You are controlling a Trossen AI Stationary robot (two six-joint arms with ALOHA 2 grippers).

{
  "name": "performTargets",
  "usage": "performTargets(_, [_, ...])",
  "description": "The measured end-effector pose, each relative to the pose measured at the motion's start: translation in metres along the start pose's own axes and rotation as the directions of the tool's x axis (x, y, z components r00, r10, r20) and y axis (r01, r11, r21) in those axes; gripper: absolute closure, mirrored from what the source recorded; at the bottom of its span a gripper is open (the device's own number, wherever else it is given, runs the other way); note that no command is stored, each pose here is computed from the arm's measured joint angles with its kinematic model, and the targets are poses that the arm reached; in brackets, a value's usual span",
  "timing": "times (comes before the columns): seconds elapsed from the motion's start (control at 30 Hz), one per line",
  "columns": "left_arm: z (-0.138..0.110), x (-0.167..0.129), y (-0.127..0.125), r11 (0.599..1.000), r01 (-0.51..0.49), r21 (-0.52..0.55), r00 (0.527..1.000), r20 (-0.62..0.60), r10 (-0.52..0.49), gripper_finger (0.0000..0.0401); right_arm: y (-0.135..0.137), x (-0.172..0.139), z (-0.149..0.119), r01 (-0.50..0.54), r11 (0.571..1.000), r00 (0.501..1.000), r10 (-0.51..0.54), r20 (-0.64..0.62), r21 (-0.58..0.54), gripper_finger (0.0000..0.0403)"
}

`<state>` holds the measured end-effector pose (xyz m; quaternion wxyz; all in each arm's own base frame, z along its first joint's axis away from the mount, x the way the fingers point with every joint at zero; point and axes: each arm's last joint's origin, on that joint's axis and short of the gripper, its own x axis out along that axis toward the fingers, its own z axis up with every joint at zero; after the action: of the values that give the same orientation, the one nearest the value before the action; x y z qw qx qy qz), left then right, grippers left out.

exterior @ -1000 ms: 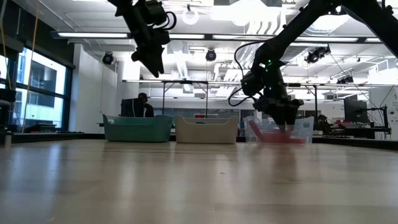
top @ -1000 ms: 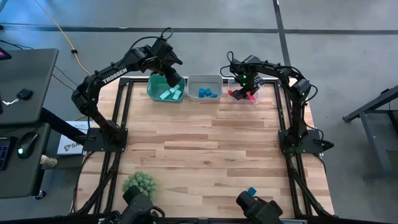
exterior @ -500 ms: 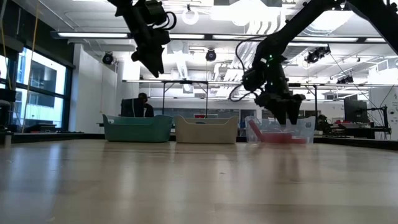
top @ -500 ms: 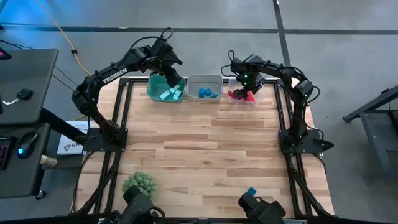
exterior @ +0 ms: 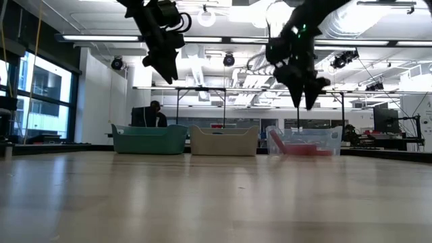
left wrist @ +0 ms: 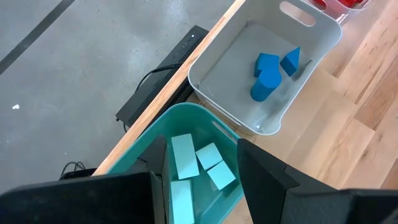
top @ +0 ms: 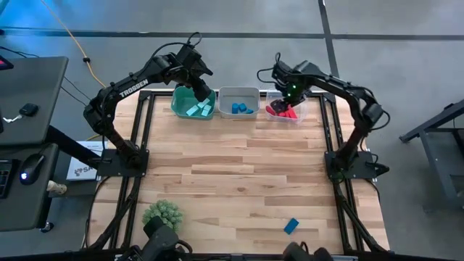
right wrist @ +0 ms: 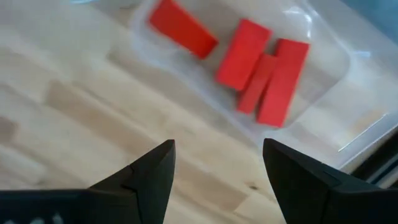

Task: Sort & place blocks by color
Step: Put the blue block into the gray bin

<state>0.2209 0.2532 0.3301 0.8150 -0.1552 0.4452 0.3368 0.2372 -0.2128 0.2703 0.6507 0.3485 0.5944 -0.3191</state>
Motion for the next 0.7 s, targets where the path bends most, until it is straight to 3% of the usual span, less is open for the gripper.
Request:
performTargets(0.2, [0.0, 0.0, 0.0, 1.0, 0.0, 0.002, 1.0, 0.0, 0.0, 0.0288, 0.032, -0.018, -0.021, -0.055, 0.998, 0.998, 0.054, 0.042, 0.023, 0.0172])
performTargets(0.4, [0.0, 0.0, 0.0, 1.0, 0.0, 0.002, 1.0, 0.0, 0.0, 0.0288, 0.061, -0.022, -0.042, -0.055, 0.998, 0.998, 0.055, 0.008, 0.018, 0.0172])
performTargets(0.7, [0.0, 0.0, -0.001, 1.0, 0.002, -0.01, 1.0, -0.002, -0.002, 0.0288, 0.106, -0.02, -0.078, -0.083, 0.978, 0.994, 0.067, -0.092, -0.193, 0.0172])
